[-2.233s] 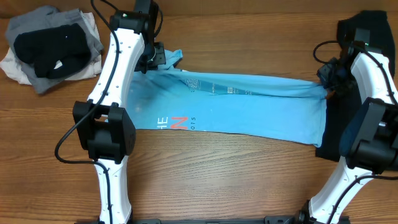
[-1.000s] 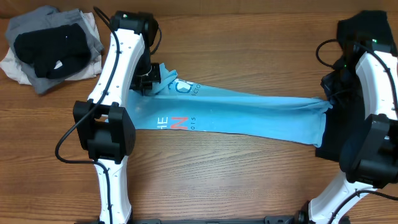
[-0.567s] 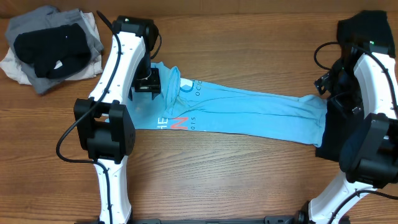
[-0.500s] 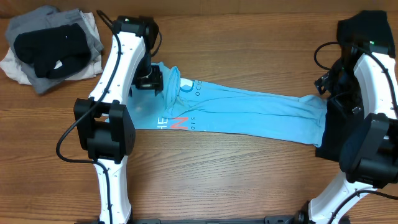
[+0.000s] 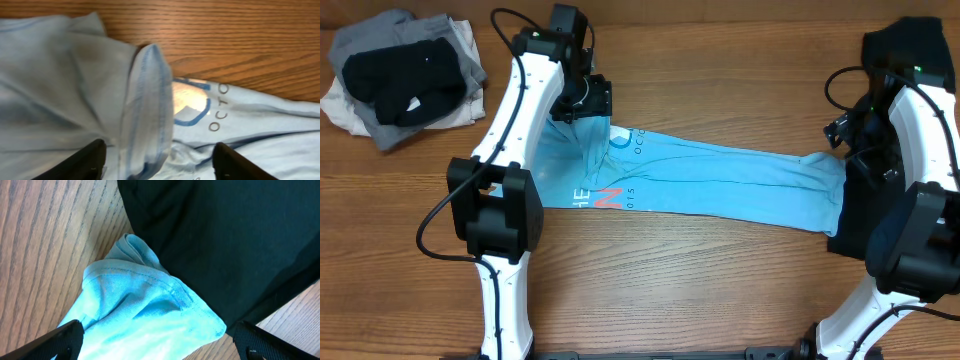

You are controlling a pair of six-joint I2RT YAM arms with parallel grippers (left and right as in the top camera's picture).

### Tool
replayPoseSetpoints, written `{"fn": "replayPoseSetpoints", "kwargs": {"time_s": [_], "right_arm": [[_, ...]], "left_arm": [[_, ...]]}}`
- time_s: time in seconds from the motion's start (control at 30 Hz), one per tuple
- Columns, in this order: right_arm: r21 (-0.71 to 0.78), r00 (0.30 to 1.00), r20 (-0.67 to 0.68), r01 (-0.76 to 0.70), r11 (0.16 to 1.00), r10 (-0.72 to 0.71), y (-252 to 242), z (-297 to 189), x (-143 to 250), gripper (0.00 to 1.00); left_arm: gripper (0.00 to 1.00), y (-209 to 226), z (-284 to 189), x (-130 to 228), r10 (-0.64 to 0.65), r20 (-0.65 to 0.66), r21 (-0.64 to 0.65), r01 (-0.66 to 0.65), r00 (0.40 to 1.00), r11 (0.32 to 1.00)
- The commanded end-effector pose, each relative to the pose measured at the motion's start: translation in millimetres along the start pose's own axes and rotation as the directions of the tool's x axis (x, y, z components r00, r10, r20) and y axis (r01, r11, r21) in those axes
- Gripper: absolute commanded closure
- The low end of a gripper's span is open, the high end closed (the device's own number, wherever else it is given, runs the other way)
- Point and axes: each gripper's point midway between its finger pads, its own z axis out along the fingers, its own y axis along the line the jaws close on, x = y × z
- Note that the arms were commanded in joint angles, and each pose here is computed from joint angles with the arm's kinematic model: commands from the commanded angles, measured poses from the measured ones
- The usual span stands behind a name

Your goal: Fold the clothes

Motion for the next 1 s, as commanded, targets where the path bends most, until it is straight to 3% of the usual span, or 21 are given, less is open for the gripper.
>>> {"fn": "replayPoseSetpoints", "kwargs": {"time_s": [0.0, 0.3, 0.57, 0.8, 0.9, 0.97], "right_arm": [[-0.019, 1.000, 0.012, 0.014, 1.000, -0.014, 4.3, -4.8, 2.6, 0.00], [-0.039, 0.997, 0.030, 0.069, 0.997, -0.068, 18.4, -6.8, 8.6, 0.00], [-0.049, 0.996, 0.039, 0.076, 0.996, -0.074, 22.8, -7.4, 8.7, 0.00], [-0.052, 0.996, 0.043, 0.075, 0.996, -0.073, 23.7, -7.5, 7.8, 0.00], [-0.053, 0.996, 0.044, 0.075, 0.996, -0.073, 23.9, -7.5, 7.6, 0.00], [-0.053, 0.996, 0.044, 0.075, 0.996, -0.073, 23.9, -7.5, 7.6, 0.00]], "left_arm": [[0.34, -3.1, 26.4, 6.0, 0.017, -0.056, 0.027, -0.015, 0.998, 1.000], [0.36, 13.3, 70.6, 13.7, 0.029, -0.123, -0.029, -0.032, 0.992, 0.999], [0.40, 24.6, 78.0, 13.9, 0.030, -0.128, -0.086, -0.041, 0.991, 0.995], [0.67, 23.6, 77.5, 14.1, 0.029, -0.130, -0.081, -0.040, 0.991, 0.996], [0.89, 24.5, 74.3, 15.5, 0.028, -0.136, -0.089, -0.040, 0.990, 0.995], [0.95, 26.5, 68.8, 14.3, 0.027, -0.132, -0.105, -0.042, 0.991, 0.994]]}}
